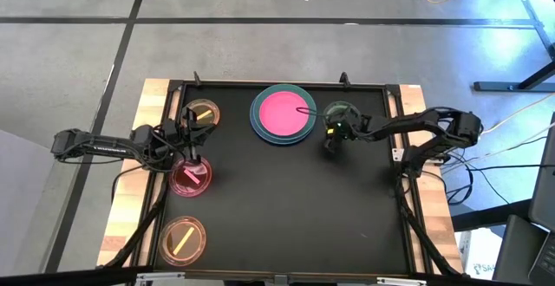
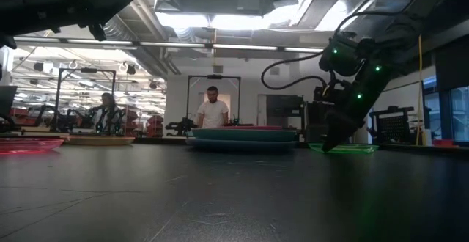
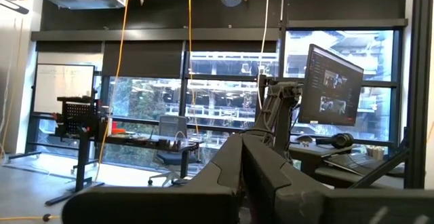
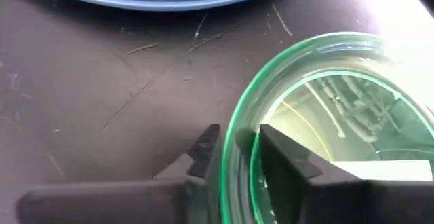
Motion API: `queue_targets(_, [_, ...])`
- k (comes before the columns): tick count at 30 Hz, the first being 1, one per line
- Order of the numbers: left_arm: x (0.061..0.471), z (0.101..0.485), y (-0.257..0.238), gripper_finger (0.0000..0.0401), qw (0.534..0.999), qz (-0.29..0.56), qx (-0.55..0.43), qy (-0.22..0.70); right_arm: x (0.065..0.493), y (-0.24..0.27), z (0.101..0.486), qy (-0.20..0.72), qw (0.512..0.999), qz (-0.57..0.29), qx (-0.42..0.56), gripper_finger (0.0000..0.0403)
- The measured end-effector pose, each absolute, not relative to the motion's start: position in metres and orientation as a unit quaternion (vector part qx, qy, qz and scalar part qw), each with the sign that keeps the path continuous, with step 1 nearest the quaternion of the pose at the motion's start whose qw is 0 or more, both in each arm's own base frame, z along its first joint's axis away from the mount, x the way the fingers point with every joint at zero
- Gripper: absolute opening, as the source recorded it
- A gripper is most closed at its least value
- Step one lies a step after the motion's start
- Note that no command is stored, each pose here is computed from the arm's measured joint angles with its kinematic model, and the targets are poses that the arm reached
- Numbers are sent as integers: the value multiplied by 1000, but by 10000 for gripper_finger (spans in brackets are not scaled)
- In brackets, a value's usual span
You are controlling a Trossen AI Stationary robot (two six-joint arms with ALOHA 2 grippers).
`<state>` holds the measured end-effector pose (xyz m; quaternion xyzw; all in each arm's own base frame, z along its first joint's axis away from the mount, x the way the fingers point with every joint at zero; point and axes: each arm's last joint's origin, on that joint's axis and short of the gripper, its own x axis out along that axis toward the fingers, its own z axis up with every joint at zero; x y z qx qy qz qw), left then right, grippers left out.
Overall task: Stack plastic plates
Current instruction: Stack the light green plate on top of the pink plate
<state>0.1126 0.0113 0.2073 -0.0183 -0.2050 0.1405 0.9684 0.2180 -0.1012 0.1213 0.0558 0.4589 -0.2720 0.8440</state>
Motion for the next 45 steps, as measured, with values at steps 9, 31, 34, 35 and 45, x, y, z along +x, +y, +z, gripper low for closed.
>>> queue_targets(9, [113, 207, 11, 6, 968, 140, -18, -205, 217, -103, 121, 467, 842, -266, 34, 4])
queue_targets(31, [113, 207, 11, 6, 968, 141, -18, -205, 230, -109, 187, 397, 876, -274, 5, 1])
queue_targets(34, [113, 207, 11, 6, 968, 141, -18, -205, 236, -111, 196, 371, 893, -254, 8, 1])
queue_targets(35, [113, 207, 11, 6, 968, 141, -18, -205, 238, -111, 198, 358, 899, -250, 8, 1])
queue_targets(45, [113, 207, 11, 6, 968, 141, -18, -205, 255, -114, 206, 267, 941, -206, 9, 1])
